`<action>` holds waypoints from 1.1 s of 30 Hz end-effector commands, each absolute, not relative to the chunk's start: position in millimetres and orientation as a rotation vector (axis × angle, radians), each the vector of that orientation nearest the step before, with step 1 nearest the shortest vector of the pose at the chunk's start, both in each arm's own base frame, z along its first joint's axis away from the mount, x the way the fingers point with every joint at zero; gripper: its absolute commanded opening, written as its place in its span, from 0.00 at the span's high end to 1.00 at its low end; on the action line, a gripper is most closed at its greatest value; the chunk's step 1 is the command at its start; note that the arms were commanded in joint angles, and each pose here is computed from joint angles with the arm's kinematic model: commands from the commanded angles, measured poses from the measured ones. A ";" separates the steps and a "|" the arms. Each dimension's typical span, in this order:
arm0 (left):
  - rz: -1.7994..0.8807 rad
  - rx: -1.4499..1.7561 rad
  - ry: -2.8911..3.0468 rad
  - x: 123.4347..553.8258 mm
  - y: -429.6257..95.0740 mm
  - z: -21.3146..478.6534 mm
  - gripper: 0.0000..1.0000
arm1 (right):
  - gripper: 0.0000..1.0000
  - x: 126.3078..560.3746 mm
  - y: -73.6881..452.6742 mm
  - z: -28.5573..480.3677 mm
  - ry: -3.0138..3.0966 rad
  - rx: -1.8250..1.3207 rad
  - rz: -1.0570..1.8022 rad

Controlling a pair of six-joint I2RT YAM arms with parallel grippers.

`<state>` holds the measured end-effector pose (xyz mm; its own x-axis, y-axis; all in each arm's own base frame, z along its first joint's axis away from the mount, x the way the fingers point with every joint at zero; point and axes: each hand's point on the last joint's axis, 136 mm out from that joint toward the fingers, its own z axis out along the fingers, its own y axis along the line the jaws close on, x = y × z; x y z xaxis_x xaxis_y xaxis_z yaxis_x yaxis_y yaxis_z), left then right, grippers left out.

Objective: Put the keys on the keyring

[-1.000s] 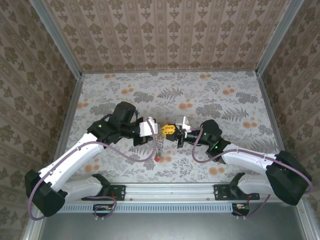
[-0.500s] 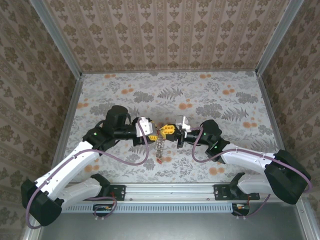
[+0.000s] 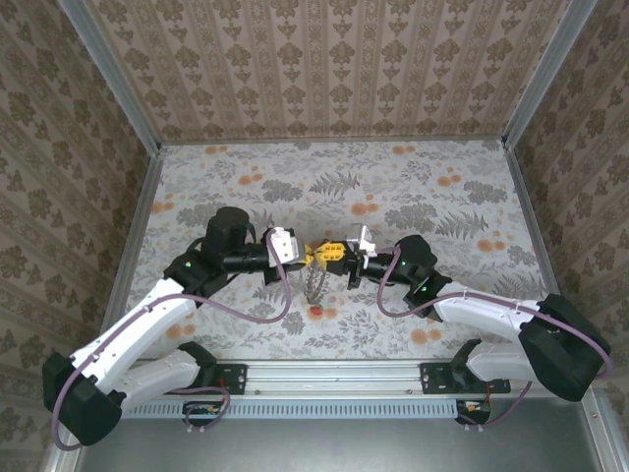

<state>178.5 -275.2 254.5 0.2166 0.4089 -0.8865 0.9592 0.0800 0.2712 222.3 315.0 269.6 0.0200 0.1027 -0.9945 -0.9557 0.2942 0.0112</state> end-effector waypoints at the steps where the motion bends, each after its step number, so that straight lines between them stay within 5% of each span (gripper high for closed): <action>1: -0.657 1.527 1.377 177.7 -269.4 236.0 0.95 | 1.00 229.9 302.6 309.0 1.147 -0.774 1.044; 3: -0.654 1.519 1.385 178.2 -268.7 232.8 0.78 | 1.00 230.7 300.5 312.6 1.141 -0.756 1.057; 6: -0.655 1.509 1.377 177.6 -268.4 232.1 0.70 | 1.00 230.4 300.8 313.1 1.140 -0.762 1.062; 21: -0.634 1.387 1.312 184.2 -264.6 256.8 0.59 | 1.00 228.0 308.7 306.0 1.149 -0.816 1.090; 27: -0.636 1.382 1.260 178.4 -261.3 272.4 0.62 | 1.00 220.6 314.3 295.8 1.164 -0.906 1.093; 33: -0.673 1.479 1.220 163.1 -260.5 269.9 0.89 | 1.00 207.6 319.7 287.3 1.158 -1.031 1.099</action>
<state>176.1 -260.1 259.5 0.2854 0.3617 -0.8875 0.9244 0.1407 0.3546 218.2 317.7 262.9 -0.0224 0.0924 -0.9955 -0.9726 0.2286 0.0431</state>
